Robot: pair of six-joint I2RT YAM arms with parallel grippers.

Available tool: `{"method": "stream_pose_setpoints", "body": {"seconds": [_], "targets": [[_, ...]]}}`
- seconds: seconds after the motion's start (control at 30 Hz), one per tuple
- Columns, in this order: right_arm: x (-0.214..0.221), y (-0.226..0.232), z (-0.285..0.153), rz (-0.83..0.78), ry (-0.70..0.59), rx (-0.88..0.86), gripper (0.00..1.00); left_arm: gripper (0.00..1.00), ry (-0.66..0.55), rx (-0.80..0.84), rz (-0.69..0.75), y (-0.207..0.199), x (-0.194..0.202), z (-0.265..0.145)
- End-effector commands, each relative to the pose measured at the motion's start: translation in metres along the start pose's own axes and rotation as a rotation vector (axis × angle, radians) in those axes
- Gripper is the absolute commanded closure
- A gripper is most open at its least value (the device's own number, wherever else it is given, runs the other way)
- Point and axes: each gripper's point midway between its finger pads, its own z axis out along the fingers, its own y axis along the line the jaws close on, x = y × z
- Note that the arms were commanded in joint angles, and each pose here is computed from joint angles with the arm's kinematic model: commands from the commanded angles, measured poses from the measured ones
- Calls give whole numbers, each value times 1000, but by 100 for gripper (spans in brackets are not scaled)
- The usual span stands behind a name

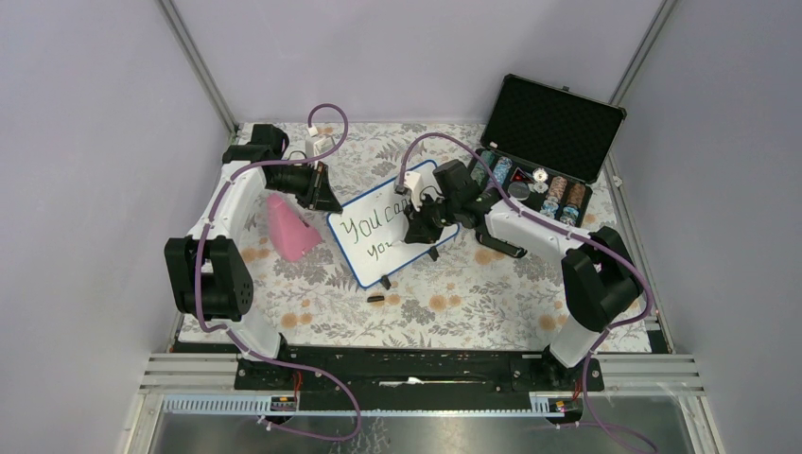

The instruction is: Write a sentence on the whiteboard

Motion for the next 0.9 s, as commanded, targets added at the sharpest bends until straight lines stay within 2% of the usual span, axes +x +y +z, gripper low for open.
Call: {"method": "stream_pose_setpoints", "body": {"seconds": [0.0, 0.43, 0.87], "targets": [[-24, -15, -12, -44, -51, 64, 100, 100, -16, -28, 51, 4, -7, -2], [-37, -19, -11, -47, -74, 69, 100, 100, -16, -29, 54, 4, -7, -3], [-26, -15, -8, -29, -55, 47, 100, 100, -16, -31, 56, 5, -8, -3]]}}
